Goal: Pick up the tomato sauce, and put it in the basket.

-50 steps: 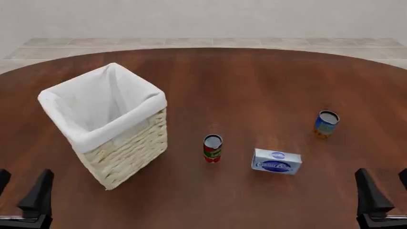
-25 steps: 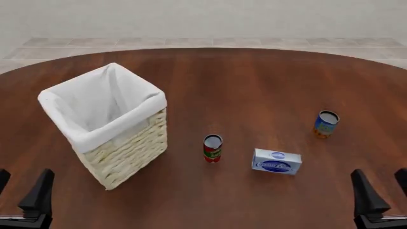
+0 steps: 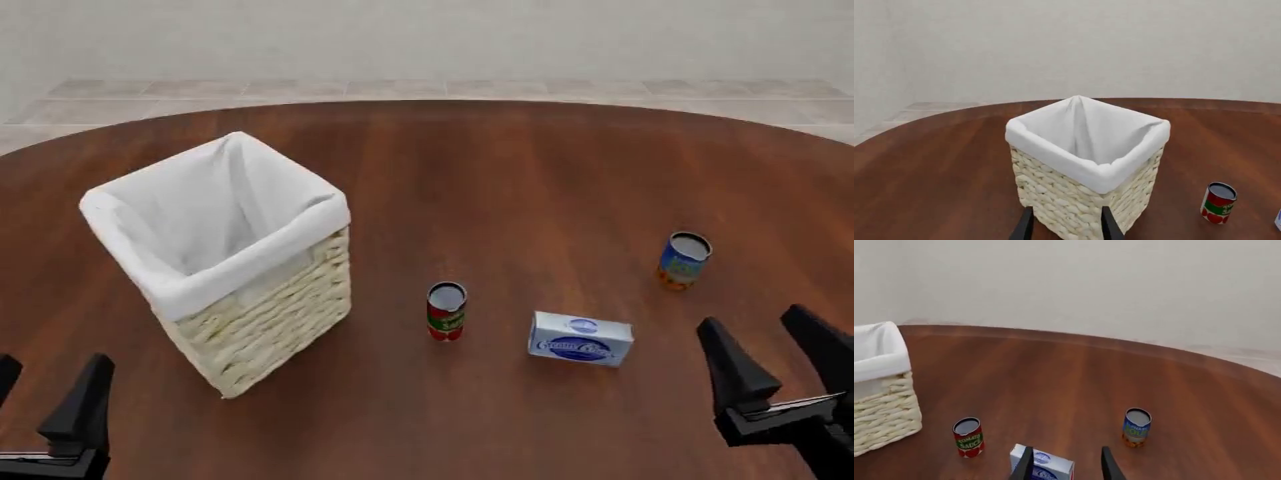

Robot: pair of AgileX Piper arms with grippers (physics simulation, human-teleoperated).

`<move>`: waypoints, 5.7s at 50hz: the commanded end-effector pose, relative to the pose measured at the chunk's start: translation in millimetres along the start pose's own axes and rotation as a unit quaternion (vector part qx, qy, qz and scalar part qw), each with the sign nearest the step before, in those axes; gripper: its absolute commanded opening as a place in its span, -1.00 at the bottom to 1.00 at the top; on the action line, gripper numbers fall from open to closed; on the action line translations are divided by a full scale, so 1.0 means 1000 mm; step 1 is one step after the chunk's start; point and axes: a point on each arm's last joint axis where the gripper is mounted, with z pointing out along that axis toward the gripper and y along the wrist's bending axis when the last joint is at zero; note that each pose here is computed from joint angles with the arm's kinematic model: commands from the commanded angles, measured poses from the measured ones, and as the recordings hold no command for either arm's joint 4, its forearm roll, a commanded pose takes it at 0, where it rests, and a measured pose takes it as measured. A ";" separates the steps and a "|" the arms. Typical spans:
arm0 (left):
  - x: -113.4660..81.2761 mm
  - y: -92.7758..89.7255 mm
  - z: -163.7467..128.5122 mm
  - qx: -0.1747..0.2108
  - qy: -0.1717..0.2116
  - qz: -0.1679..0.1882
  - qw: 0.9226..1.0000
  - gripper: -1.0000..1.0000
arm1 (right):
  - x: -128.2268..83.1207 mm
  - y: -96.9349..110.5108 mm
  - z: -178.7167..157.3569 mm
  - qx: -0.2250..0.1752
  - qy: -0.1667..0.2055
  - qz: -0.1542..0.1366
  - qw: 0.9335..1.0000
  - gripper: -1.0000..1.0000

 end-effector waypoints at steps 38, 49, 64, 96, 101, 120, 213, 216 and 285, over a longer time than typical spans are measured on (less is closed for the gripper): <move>0.000 0.000 0.000 0.000 0.000 0.000 1.000 1.00 | -0.036 0.062 0.104 -0.162 0.085 -0.008 0.983 1.00; 0.000 0.000 0.000 0.000 0.000 0.000 1.000 1.00 | -0.036 0.081 0.127 -0.187 0.120 -0.016 0.975 1.00; 0.000 0.000 0.000 -0.001 -0.001 0.000 1.000 1.00 | -0.033 0.100 0.144 -0.208 0.157 -0.012 0.965 1.00; 0.000 0.000 0.000 0.000 0.000 0.000 1.000 1.00 | -0.008 0.145 0.181 -0.247 0.233 -0.046 0.939 1.00; 0.000 0.000 0.000 0.000 0.000 0.000 1.000 1.00 | -0.004 0.146 0.188 -0.245 0.241 -0.053 0.938 1.00; 0.000 0.000 0.000 0.000 0.000 0.000 1.000 1.00 | 0.010 0.152 0.214 -0.239 0.261 -0.074 0.932 1.00; 0.000 0.000 0.000 0.000 0.000 0.000 1.000 1.00 | 0.083 0.170 0.251 -0.232 0.339 -0.090 0.907 1.00; 0.000 0.000 0.000 0.000 0.000 0.000 1.000 1.00 | 0.083 0.170 0.251 -0.232 0.340 -0.089 0.907 1.00; 0.000 0.000 0.000 0.000 0.000 0.000 1.000 1.00 | 0.063 0.164 0.261 -0.229 0.319 -0.102 0.914 -1.00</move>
